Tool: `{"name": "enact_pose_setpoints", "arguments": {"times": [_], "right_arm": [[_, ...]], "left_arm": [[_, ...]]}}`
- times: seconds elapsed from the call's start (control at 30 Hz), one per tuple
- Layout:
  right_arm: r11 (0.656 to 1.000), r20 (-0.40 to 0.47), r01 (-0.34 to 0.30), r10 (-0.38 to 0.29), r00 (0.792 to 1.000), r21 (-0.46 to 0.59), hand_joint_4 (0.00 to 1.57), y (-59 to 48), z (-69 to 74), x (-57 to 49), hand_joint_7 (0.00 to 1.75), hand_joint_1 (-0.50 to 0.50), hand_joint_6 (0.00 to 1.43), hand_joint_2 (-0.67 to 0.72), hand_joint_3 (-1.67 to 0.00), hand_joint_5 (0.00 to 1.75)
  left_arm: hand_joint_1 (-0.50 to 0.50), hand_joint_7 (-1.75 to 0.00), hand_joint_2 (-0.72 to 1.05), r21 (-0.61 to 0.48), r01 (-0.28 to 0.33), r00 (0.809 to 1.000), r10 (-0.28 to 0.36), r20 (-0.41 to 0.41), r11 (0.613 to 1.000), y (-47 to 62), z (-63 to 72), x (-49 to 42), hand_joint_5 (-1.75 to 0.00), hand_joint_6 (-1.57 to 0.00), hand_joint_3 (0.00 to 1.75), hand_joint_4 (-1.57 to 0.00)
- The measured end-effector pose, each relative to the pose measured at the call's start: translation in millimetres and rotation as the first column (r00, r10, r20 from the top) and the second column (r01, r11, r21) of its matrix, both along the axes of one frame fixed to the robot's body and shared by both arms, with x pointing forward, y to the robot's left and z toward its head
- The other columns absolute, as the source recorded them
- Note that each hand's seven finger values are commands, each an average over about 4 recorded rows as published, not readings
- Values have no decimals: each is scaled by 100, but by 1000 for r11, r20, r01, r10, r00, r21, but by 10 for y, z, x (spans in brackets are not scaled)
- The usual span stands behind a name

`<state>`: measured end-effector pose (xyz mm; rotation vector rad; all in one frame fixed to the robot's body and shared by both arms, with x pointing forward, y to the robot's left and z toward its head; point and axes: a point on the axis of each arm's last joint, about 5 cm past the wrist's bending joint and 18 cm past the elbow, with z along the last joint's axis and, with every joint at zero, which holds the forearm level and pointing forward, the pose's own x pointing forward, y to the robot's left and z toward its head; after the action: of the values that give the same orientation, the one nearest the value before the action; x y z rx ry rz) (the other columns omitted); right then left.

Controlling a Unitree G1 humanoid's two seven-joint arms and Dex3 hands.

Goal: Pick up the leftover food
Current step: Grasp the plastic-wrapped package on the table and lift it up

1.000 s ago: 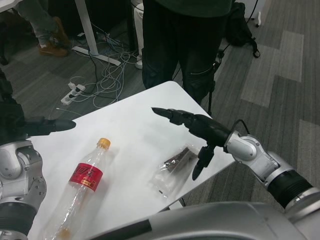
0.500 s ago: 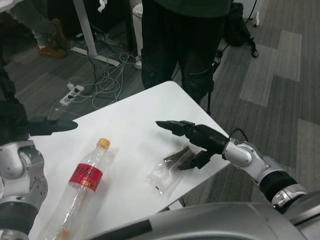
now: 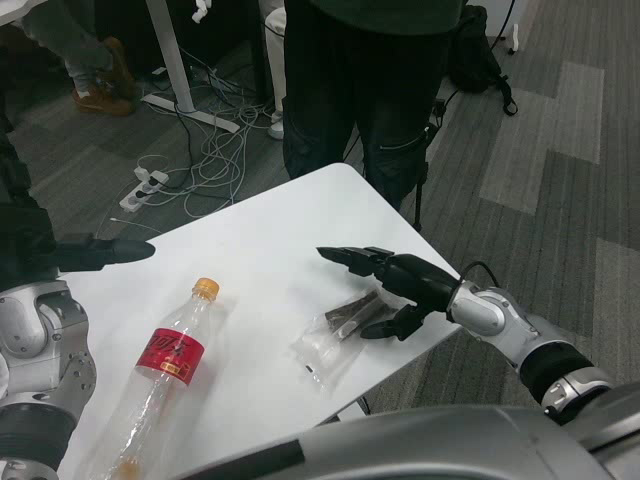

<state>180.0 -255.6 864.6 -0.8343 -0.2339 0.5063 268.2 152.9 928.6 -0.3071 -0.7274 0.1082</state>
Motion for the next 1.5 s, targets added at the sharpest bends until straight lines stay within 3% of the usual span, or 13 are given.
{"name": "enact_pose_setpoints", "arguments": {"times": [0.27, 0.43, 0.67, 0.83, 0.97, 1.07, 1.27, 1.5], "right_arm": [[999, -2, -30, 29, 1000, -22, 0, 22, 10, 28, 0, -17, 0, -54, -65, 0], [990, -23, -63, 61, 998, -124, 0, -9, 45, 52, 0, -17, 0, -54, -85, 0], [975, -52, -60, 50, 997, -216, 0, -35, 64, 75, 0, -17, 0, -54, -117, 17], [964, -62, -55, 40, 997, -261, 2, -36, 74, 90, 0, -17, 0, -48, -141, 56], [953, -52, -36, 21, 998, -299, 14, -43, 110, 120, 23, -24, 2, -48, -157, 124], [950, -40, -19, 7, 999, -313, 24, -33, 139, 154, 40, -28, 13, -48, -159, 143], [918, -37, -51, 40, 999, -394, 20, 15, 234, 302, 49, -33, 23, -48, -167, 131], [859, -67, -122, 102, 993, -497, 15, 27, 345, 446, 49, -35, 24, -49, -161, 116]], "left_arm": [[-50, 0, -37, 1, 1, 1000, -1, 0, 1000, 1, -1, -1, 0, 0, 0, -22], [-50, 0, -37, 2, 1, 1000, -1, 0, 1000, 4, -2, -2, 0, 0, 0, -22], [-50, 0, -37, 2, 1, 1000, -1, 0, 1000, 6, -4, -2, 0, 0, 0, -22], [-50, 0, -37, 2, 1, 1000, -1, 0, 1000, 7, -4, -3, 0, 0, 0, -22], [-50, 0, -37, 2, 1, 1000, -1, 0, 1000, 8, -4, -3, 0, 0, 0, -22], [-50, 0, -37, 2, 1, 1000, -1, 0, 1000, 9, -4, -3, 0, 0, 0, -22], [-50, 0, -37, 4, 3, 1000, -3, -1, 1000, 8, -8, -5, 0, 0, 0, -22], [-50, 0, -37, 7, 8, 1000, -8, -2, 1000, 4, -12, -7, 0, 0, 0, -22]]}}
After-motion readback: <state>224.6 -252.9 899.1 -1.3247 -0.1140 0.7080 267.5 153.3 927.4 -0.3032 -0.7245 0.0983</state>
